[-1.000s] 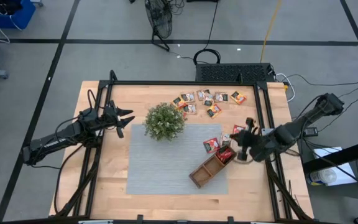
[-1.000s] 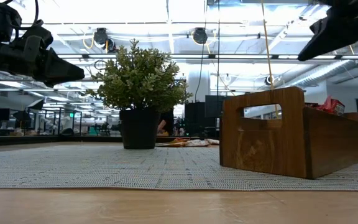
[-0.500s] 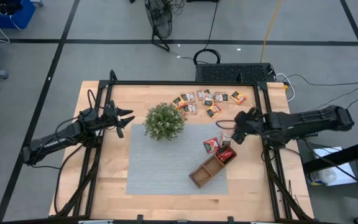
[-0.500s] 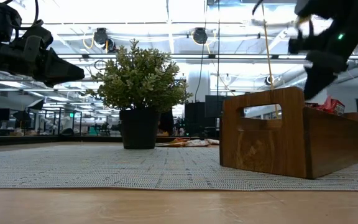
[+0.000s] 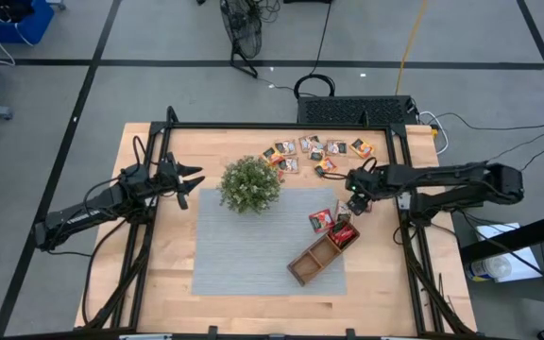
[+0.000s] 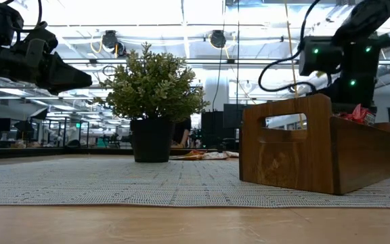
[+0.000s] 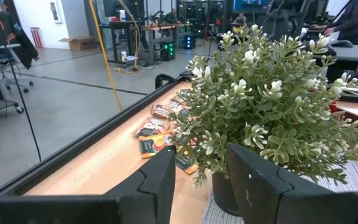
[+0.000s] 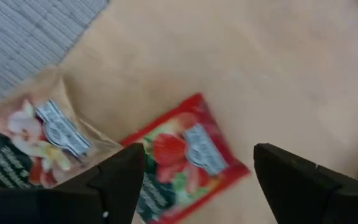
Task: Pick & Place Tea
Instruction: Put the strawberry tea sachet into the brown organizer
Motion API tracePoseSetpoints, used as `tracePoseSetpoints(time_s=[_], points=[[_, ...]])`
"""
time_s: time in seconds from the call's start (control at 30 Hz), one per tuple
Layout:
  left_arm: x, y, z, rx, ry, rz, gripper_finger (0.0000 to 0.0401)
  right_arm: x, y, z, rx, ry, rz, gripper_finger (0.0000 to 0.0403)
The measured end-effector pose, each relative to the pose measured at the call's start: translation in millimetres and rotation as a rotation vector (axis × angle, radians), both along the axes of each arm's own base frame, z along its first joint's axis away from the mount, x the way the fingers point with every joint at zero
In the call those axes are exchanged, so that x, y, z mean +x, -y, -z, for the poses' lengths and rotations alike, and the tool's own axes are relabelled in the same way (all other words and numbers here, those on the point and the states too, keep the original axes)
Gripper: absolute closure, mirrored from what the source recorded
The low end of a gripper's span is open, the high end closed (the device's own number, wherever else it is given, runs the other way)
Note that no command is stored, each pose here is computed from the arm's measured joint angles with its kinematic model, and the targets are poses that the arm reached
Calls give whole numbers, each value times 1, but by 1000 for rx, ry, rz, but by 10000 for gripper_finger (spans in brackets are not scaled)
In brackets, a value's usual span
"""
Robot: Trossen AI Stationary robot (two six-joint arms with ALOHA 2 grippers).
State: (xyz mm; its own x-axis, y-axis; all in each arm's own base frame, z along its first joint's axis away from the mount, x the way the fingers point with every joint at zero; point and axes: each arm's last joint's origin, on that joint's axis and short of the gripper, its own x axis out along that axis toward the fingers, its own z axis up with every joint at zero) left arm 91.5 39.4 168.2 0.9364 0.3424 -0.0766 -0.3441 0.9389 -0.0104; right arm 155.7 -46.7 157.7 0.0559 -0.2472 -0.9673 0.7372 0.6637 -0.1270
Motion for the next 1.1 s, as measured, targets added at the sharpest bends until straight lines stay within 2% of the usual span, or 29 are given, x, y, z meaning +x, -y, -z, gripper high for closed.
tracePoseSetpoints(time_s=[0.13,0.37,0.63,0.8,1.1], points=[[0,0,0,0,0,0,254,2,2,11,75,-2,12,120],[0,0,0,0,0,-1,254,-1,5,24,98,-88,78,125],[0,0,0,0,0,0,254,-5,4,26,115,-135,93,145],[0,0,0,0,0,0,254,-7,3,26,125,-163,99,183],[0,0,0,0,0,0,254,-6,2,27,149,-145,93,290]])
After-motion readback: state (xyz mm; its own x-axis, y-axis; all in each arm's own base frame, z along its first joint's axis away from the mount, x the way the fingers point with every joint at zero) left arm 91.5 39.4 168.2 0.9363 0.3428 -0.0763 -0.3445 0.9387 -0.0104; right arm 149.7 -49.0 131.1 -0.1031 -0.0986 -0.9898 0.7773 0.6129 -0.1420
